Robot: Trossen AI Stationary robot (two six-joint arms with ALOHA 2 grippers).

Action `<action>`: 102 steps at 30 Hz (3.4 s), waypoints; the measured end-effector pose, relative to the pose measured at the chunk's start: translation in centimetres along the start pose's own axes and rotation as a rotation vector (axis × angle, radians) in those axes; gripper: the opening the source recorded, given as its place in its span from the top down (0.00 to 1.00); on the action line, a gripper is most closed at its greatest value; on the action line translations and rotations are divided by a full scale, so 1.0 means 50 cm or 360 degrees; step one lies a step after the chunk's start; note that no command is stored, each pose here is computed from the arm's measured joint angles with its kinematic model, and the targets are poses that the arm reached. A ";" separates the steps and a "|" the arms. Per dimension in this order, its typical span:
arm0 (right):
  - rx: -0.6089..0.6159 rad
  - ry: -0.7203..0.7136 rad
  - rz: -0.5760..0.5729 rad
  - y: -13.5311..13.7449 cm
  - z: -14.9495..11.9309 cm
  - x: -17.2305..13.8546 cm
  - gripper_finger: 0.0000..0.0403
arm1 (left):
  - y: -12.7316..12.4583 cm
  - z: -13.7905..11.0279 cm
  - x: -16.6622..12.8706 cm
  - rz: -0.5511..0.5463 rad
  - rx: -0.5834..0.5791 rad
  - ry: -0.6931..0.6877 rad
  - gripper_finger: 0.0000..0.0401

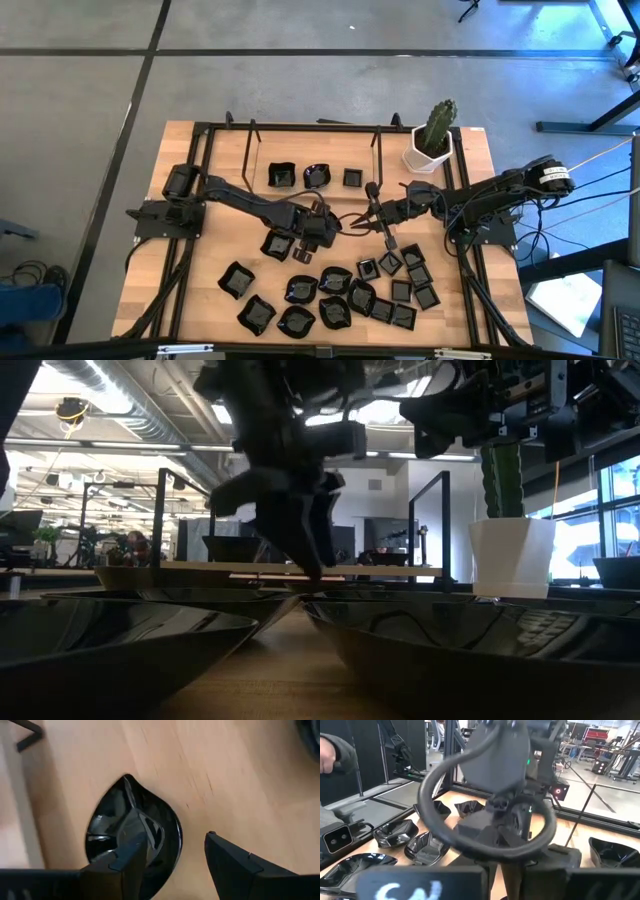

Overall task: Pick & Place Mini shaped plates
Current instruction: Stack the leaf-shaped plate on the top of the leaf-shaped plate on the shelf

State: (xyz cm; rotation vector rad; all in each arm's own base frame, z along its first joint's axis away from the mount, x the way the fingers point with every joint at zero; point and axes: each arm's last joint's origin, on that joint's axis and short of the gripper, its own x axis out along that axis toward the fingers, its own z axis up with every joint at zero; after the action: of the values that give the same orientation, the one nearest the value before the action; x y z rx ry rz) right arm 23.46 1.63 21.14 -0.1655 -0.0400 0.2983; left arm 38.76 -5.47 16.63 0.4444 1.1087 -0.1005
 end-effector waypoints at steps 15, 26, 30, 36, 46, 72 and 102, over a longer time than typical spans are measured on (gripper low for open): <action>0.0002 0.0002 0.0000 0.000 0.000 0.000 0.93 | 0.018 -0.013 0.044 0.0097 -0.0041 0.0081 0.56; 0.0006 0.0004 0.0002 0.000 -0.001 0.000 0.93 | 0.025 -0.013 0.055 0.0042 -0.0100 0.0040 0.65; 0.0006 0.0004 0.0001 0.000 -0.001 0.000 0.93 | 0.026 -0.015 0.055 0.0034 -0.0108 0.0046 0.72; 0.0006 0.0004 0.0001 0.000 -0.001 0.000 0.93 | 0.031 -0.018 0.057 -0.0034 -0.0207 0.0041 0.87; 0.0006 0.0004 0.0001 0.000 -0.001 0.000 0.93 | 0.021 -0.010 0.052 0.0013 -0.0260 0.0021 0.99; 0.0142 0.0025 0.0022 0.001 -0.003 0.000 0.93 | 0.185 0.025 -0.189 0.0581 -0.1050 -0.0020 0.99; 0.0137 0.0030 0.0021 0.001 -0.004 0.000 0.93 | 0.271 -0.042 -0.085 0.0345 -0.1247 0.0179 0.99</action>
State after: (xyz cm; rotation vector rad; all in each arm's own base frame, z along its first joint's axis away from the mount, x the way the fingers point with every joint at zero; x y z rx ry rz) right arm 23.46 1.67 20.94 -0.0829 -0.0072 0.3110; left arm 39.10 7.06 23.63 -0.1392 1.1092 0.5421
